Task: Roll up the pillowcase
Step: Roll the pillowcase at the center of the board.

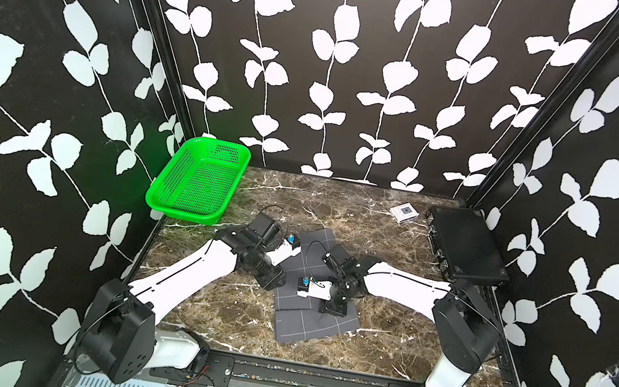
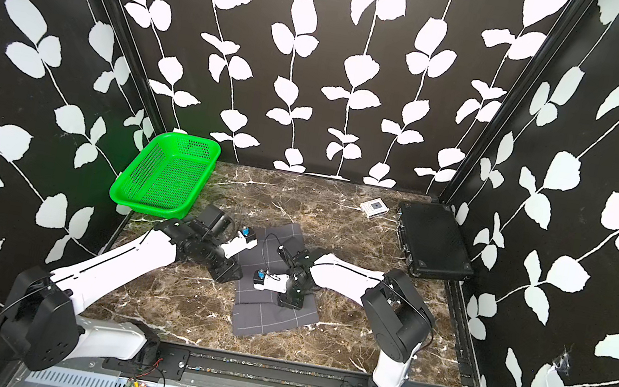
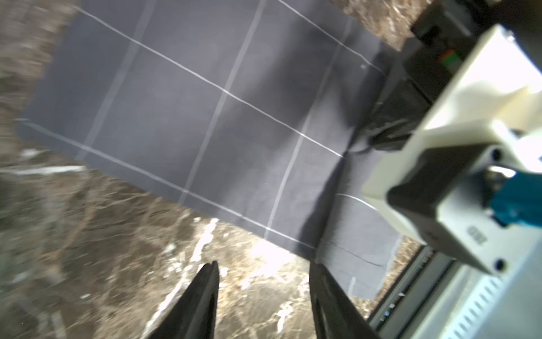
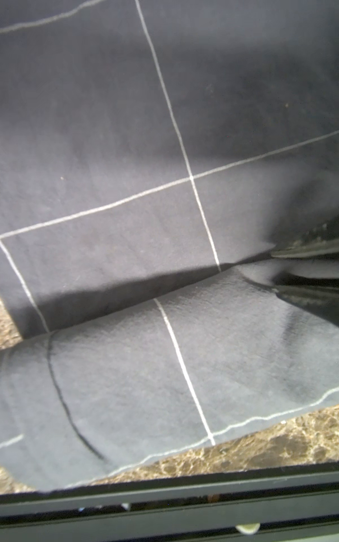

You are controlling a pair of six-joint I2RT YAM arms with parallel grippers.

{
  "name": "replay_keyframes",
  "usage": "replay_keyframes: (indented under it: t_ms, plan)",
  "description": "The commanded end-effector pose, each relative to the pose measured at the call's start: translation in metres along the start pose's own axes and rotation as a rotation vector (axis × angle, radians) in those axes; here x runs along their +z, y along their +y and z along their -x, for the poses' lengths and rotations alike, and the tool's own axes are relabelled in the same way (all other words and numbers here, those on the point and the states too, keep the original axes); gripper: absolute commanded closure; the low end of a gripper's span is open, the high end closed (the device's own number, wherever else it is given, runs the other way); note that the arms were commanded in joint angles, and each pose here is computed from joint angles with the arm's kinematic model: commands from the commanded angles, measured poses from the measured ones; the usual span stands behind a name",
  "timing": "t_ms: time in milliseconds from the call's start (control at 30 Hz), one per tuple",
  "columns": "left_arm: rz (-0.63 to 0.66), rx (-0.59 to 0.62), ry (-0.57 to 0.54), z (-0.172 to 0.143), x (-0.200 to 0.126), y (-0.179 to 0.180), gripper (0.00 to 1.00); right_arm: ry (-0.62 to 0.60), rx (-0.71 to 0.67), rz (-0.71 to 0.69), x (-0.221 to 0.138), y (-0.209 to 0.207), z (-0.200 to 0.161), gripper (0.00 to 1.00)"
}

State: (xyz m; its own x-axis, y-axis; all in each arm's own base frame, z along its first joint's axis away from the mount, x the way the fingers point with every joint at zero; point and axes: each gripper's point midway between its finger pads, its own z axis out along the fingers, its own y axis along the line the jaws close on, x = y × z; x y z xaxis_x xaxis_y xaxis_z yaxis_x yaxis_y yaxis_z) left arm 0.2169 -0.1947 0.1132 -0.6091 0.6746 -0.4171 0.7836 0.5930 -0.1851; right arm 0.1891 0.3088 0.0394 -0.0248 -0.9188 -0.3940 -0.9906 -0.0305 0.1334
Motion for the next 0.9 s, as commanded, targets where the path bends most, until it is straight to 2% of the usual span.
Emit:
replay_keyframes:
  t_ms: [0, 133, 367, 467, 600, 733, 867]
  plan:
    - [-0.111, 0.094, 0.081, -0.012, 0.019, -0.024, 0.50, 0.047, 0.033, -0.017, 0.000, -0.001, -0.012, 0.85]
    - [-0.136, 0.155, 0.162, -0.023, 0.036, -0.030, 0.50, 0.055, 0.065, -0.036, -0.002, -0.002, -0.015, 0.91]
    - [-0.145, 0.173, 0.125, -0.027, 0.048, -0.033, 0.49, 0.074, 0.143, -0.041, -0.003, 0.002, -0.023, 0.93]
    - [-0.169, 0.157, 0.177, -0.031, 0.055, -0.034, 0.50, 0.086, 0.170, -0.052, -0.003, 0.003, -0.028, 0.92]
    - [-0.189, 0.184, 0.225, -0.037, 0.060, -0.035, 0.50, 0.077, 0.201, -0.091, -0.006, 0.000, -0.031, 0.83]
    - [-0.185, 0.207, 0.214, -0.036, 0.058, -0.036, 0.50, 0.017, 0.231, -0.142, -0.016, -0.009, -0.022, 0.73]
    - [-0.149, 0.228, 0.218, -0.034, 0.059, -0.031, 0.50, -0.017, 0.250, -0.178, -0.035, -0.013, -0.019, 0.68]
